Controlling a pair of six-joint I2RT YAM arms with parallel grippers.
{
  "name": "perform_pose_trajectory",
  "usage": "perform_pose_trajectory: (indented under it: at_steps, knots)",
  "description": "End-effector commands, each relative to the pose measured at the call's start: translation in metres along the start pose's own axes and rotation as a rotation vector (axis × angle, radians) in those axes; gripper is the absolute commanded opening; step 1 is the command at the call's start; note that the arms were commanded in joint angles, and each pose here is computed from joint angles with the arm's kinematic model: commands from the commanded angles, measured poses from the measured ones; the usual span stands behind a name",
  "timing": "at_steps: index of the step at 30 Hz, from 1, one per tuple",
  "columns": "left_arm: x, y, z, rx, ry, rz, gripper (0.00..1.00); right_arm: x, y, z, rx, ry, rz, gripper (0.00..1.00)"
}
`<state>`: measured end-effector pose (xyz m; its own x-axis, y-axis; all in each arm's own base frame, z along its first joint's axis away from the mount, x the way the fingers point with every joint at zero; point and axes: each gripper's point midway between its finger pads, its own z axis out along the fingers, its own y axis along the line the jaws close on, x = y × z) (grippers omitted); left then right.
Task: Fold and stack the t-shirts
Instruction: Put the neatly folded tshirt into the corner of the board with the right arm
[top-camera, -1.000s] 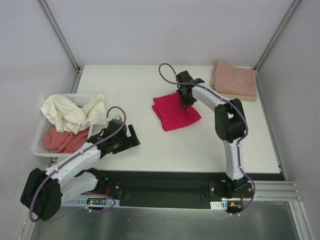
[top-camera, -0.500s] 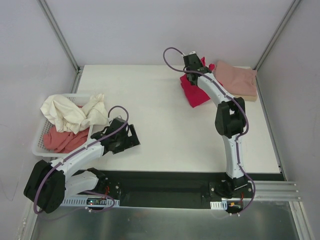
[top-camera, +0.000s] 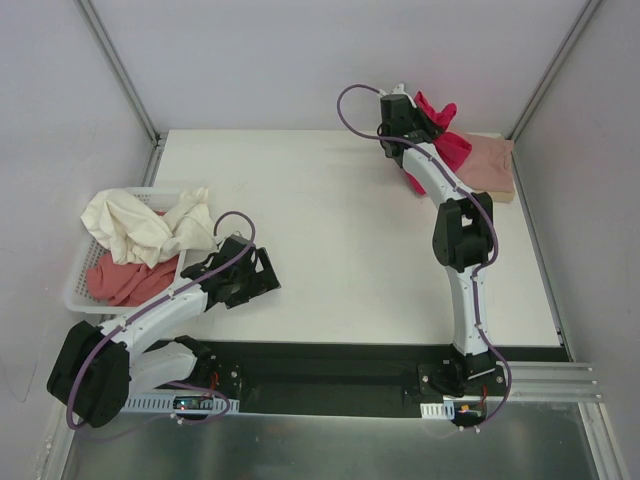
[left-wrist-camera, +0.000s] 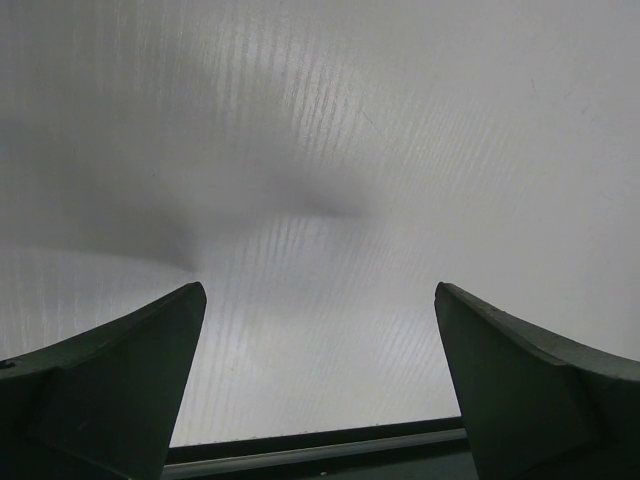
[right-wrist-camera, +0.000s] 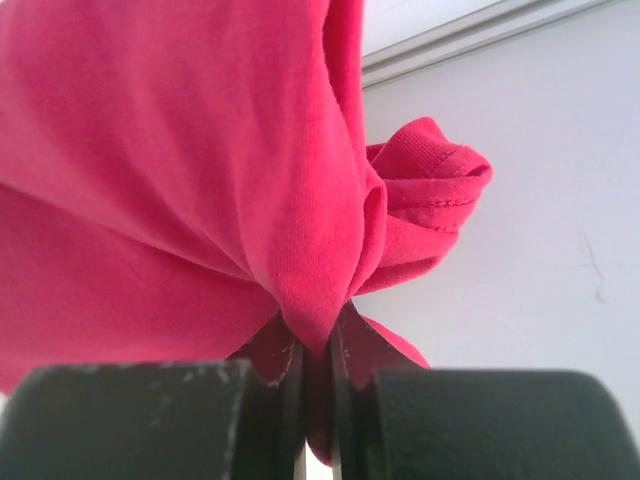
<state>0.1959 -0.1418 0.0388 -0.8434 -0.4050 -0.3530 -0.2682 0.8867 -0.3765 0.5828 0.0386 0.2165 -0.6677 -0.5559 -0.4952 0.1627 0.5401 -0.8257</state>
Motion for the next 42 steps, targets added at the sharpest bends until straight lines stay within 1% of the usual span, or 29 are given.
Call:
perform_pose_trajectory:
  at_steps: [1, 6, 9, 16, 22, 28, 30, 33, 34, 36, 37, 38, 39, 40, 42]
  knots:
    - [-0.015, -0.004, -0.007, 0.003, -0.059, -0.021, 0.99, -0.026, -0.068, -0.020, 0.120, -0.047, 0.162, 0.01]
    - [-0.015, -0.002, -0.007, -0.003, -0.062, -0.014, 0.99, -0.036, -0.095, -0.033, 0.124, -0.080, 0.227, 0.01]
    - [-0.015, -0.002, -0.007, -0.004, -0.063, -0.013, 0.99, -0.041, -0.104, -0.036, 0.125, -0.093, 0.253, 0.00]
    - [-0.019, -0.003, -0.008, -0.005, -0.076, -0.007, 0.99, -0.051, -0.107, -0.037, 0.105, -0.118, 0.297, 0.01]
    - [-0.018, -0.002, -0.005, -0.019, -0.067, -0.005, 0.99, -0.042, -0.101, -0.024, 0.084, -0.097, 0.312, 0.01]
    - [-0.016, -0.002, 0.000, -0.038, -0.039, -0.004, 0.99, -0.013, -0.087, 0.008, 0.042, -0.023, 0.337, 0.01]
    - [-0.016, -0.004, 0.001, -0.040, -0.032, -0.004, 0.99, 0.000, -0.090, 0.022, 0.042, 0.007, 0.352, 0.00]
    - [-0.017, -0.006, 0.003, -0.044, -0.022, -0.005, 0.99, 0.023, -0.079, 0.044, -0.015, 0.061, 0.384, 0.02]
    - [-0.016, -0.006, 0.005, -0.049, -0.014, -0.004, 0.99, 0.032, -0.064, 0.050, -0.069, 0.089, 0.413, 0.04]
    - [-0.017, -0.009, 0.005, -0.044, -0.010, -0.002, 0.99, 0.055, -0.059, 0.067, -0.115, 0.144, 0.464, 0.05]
    - [-0.016, -0.009, 0.006, -0.049, -0.004, 0.000, 0.99, 0.072, -0.051, 0.077, -0.167, 0.197, 0.536, 0.05]
    - [-0.016, -0.009, 0.006, -0.047, 0.001, 0.000, 0.99, 0.082, -0.047, 0.082, -0.199, 0.223, 0.566, 0.06]
    - [-0.016, -0.010, 0.007, -0.047, 0.003, 0.002, 0.99, 0.088, -0.042, 0.086, -0.236, 0.245, 0.605, 0.11]
    - [-0.016, -0.010, 0.008, -0.050, 0.007, 0.002, 0.99, 0.097, -0.033, 0.092, -0.330, 0.267, 0.647, 0.14]
    - [-0.014, -0.010, 0.008, -0.050, 0.017, 0.001, 0.99, 0.101, -0.022, 0.098, -0.427, 0.279, 0.723, 0.23]
